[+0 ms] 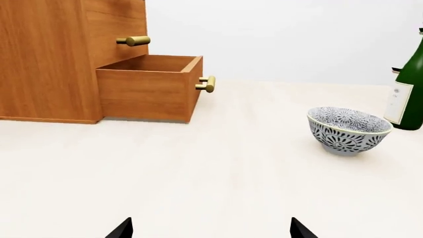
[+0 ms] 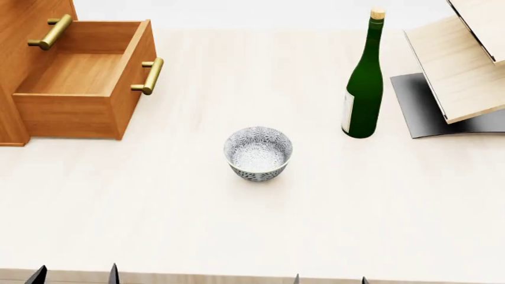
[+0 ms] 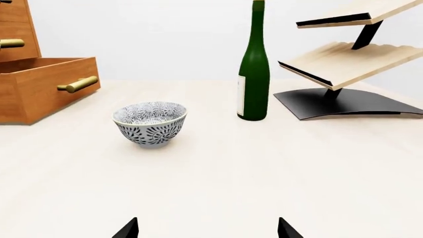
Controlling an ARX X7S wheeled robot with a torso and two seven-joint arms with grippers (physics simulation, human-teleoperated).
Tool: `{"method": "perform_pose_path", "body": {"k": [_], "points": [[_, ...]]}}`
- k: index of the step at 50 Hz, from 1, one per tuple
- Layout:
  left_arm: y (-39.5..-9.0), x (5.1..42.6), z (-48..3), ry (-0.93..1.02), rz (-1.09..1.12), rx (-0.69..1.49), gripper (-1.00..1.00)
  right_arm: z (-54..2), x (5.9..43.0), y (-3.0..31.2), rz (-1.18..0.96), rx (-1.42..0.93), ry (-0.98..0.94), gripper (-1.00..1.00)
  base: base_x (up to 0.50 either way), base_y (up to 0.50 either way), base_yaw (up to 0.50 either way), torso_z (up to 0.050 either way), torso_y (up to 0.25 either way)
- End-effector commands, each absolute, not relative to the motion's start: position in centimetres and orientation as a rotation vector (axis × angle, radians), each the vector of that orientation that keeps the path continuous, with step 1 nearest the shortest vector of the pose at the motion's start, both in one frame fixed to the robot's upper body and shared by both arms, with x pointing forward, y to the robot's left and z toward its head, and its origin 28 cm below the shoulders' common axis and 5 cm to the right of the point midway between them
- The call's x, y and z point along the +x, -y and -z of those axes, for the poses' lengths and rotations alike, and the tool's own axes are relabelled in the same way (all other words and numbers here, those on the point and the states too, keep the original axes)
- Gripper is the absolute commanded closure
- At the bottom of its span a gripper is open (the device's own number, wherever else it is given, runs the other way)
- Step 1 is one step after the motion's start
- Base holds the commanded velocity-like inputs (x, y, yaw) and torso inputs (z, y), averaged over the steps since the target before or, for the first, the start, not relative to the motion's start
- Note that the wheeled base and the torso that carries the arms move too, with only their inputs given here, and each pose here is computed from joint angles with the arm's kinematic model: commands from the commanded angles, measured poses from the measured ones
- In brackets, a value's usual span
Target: Close the bottom drawer of the cabinet.
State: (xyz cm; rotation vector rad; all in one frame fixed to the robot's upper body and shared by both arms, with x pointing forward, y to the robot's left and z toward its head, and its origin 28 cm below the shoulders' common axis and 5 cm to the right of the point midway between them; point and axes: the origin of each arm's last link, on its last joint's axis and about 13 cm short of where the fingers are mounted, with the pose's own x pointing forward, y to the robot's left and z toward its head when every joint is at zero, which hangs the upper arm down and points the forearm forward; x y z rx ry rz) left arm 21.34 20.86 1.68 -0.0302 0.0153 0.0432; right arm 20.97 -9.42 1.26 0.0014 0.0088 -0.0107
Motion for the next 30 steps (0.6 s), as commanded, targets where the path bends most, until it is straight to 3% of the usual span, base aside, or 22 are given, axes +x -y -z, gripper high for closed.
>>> {"method": "perform_pose_path", "body": {"k": [1, 5, 30], "points": [[-22.0, 22.0, -2.2, 0.023, -0.126, 0.006, -1.00, -2.1, 20.5, 9.5, 0.033, 0.029, -0.008, -1.00, 0.00, 0.00, 0.00, 0.000, 0.000], [-22.9, 22.5, -3.1, 0.052, -0.168, 0.003, -1.00, -4.2, 20.1, 9.6, 0.032, -0.049, 0.046, -1.00, 0.00, 0.00, 0.00, 0.000, 0.000], [-24.7, 19.9, -9.6, 0.168, -0.263, 0.083, -1.00, -14.1, 17.4, 9.8, 0.059, -0.012, 0.150, -1.00, 0.00, 0.00, 0.00, 0.000, 0.000]]}}
